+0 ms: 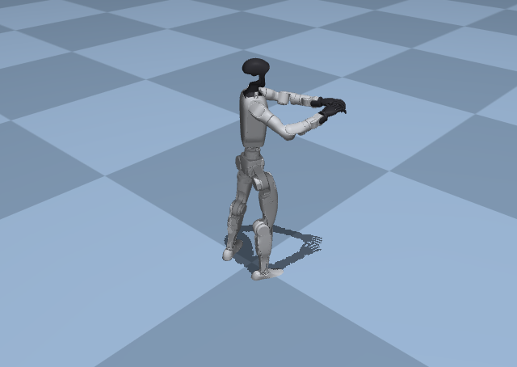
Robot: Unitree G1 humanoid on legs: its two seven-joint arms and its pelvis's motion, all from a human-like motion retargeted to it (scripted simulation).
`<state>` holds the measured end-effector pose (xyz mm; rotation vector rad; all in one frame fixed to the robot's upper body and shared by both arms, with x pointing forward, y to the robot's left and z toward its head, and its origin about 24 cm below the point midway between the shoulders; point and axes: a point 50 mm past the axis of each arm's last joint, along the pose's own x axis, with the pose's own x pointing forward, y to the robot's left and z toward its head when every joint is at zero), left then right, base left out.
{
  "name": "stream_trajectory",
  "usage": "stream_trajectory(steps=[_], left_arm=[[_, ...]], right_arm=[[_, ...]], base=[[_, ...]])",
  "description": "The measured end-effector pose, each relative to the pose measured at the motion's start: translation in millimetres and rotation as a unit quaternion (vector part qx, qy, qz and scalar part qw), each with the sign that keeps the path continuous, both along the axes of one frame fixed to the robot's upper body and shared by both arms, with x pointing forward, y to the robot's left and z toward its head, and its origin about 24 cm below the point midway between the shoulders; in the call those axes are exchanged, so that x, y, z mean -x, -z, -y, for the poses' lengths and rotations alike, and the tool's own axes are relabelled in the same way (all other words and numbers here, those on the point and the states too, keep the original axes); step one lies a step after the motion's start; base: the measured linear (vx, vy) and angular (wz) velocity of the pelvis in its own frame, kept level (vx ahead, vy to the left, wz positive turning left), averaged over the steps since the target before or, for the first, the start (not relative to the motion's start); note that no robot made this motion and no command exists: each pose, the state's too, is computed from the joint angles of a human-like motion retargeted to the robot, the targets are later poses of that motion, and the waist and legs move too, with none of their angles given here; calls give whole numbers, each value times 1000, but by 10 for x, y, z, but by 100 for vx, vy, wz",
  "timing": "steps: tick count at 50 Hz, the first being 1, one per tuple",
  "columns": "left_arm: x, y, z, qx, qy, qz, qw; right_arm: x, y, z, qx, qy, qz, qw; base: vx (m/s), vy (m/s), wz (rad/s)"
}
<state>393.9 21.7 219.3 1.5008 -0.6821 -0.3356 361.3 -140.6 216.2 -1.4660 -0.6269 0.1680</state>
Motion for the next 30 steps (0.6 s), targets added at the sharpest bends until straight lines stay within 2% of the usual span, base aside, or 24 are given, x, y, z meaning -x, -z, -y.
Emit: stream_trajectory(steps=[8, 13, 19, 23, 30], left_arm=[[338, -161, -133, 97, 78, 24, 992], [446, -186, -146, 102, 94, 21, 990], [201, -226, -11, 59, 39, -13, 997], [9, -283, 18, 47, -9, -32, 998], [-277, -408, -464, 65, -132, -56, 988]], right_arm=[[228, -196, -148, -4, -59, 56, 997], [163, -201, -233, 13, -56, 37, 998], [-82, -173, -295, 65, -13, -24, 997], [-105, -276, -385, 79, -20, -17, 996], [73, -623, -702, 58, -90, 21, 994]], base=[[3, 1, 37], [4, 7, 70], [3, 7, 62], [2, 3, 22], [1, -2, -17]])
